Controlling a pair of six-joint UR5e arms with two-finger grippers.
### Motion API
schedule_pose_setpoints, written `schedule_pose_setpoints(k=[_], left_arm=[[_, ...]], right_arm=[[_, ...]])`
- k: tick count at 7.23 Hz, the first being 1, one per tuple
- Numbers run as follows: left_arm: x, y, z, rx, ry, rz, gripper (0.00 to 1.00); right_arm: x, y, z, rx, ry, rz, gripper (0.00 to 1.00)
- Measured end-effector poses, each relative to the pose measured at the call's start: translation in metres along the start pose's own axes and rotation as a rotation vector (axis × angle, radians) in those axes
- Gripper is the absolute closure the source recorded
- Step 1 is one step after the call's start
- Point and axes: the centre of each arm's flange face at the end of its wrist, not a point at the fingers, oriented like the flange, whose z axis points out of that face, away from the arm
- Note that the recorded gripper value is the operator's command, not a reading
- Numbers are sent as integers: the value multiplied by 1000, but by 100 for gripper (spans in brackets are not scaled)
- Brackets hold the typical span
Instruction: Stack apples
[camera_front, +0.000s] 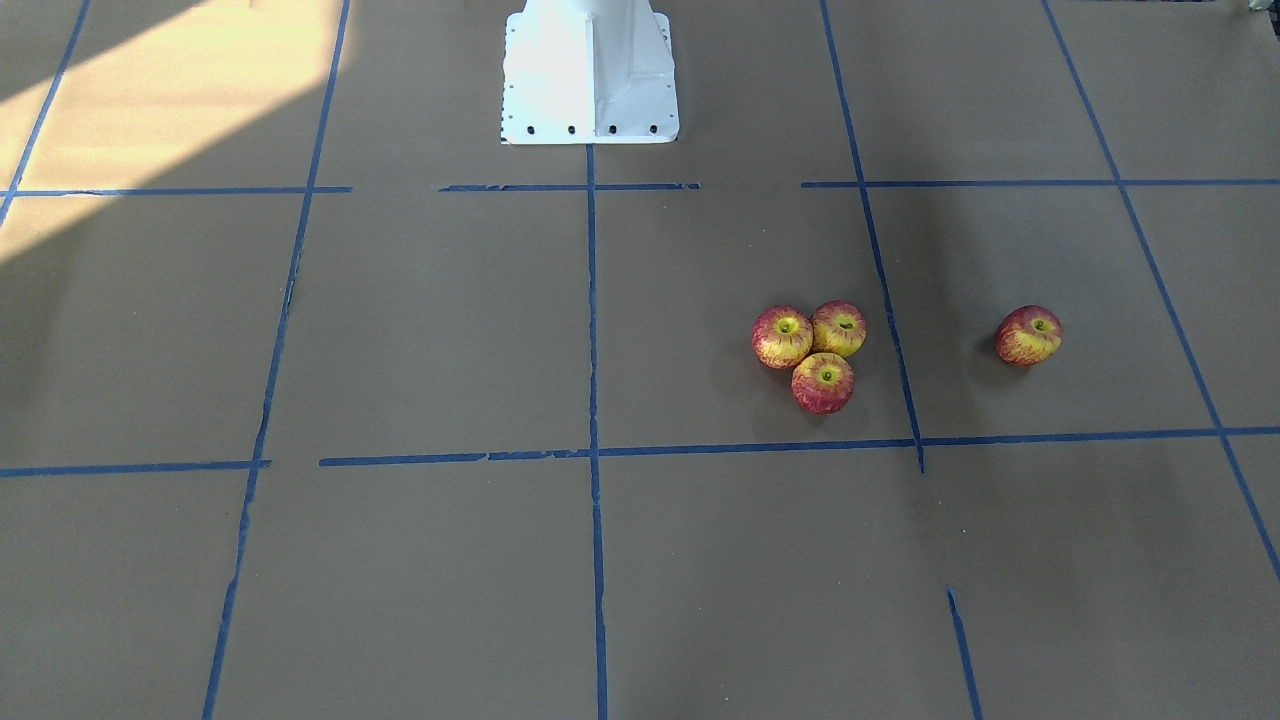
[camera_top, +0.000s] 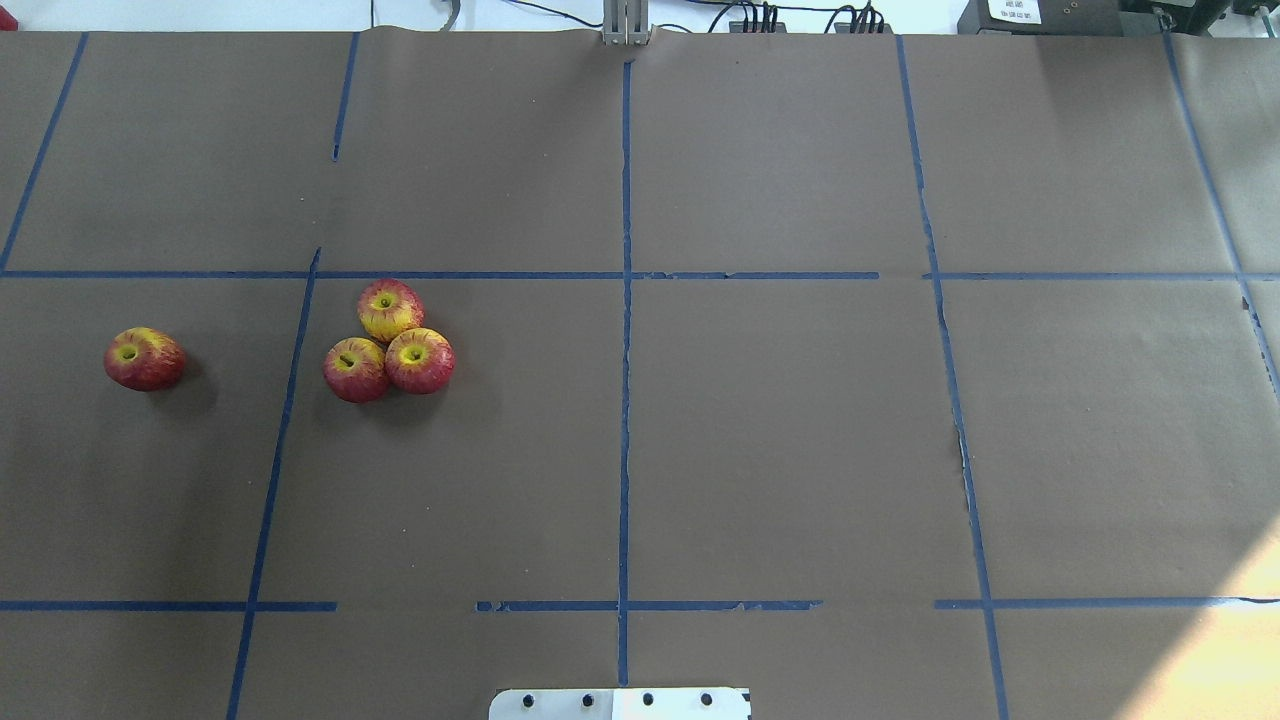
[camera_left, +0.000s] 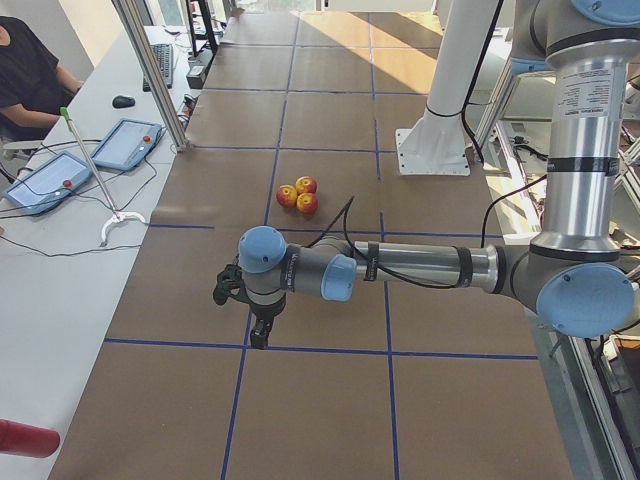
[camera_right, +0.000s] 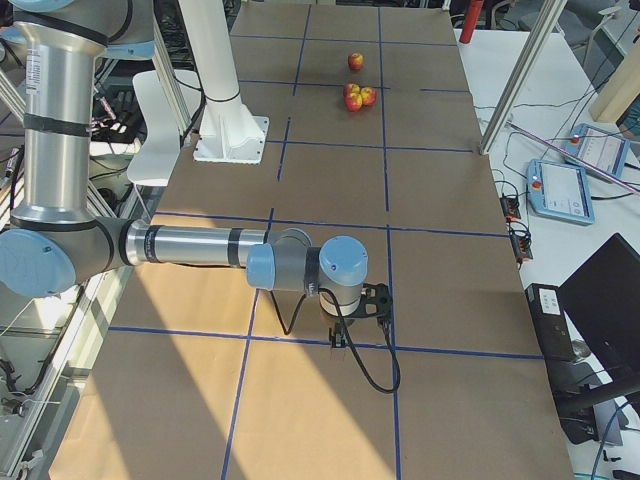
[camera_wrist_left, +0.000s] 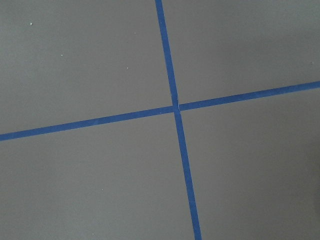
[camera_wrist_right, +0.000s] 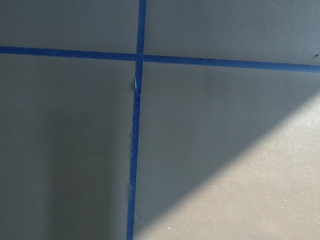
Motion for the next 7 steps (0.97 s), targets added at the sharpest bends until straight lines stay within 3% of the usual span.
schedule_pose_setpoints(k=[4, 7], left_arm=[[98, -24, 35, 2, 71, -129, 0], [186, -22, 89, 2, 53, -228, 0]], right_arm=[[0, 0, 0, 0, 0, 0, 0], [0, 0, 0, 0, 0, 0, 0]])
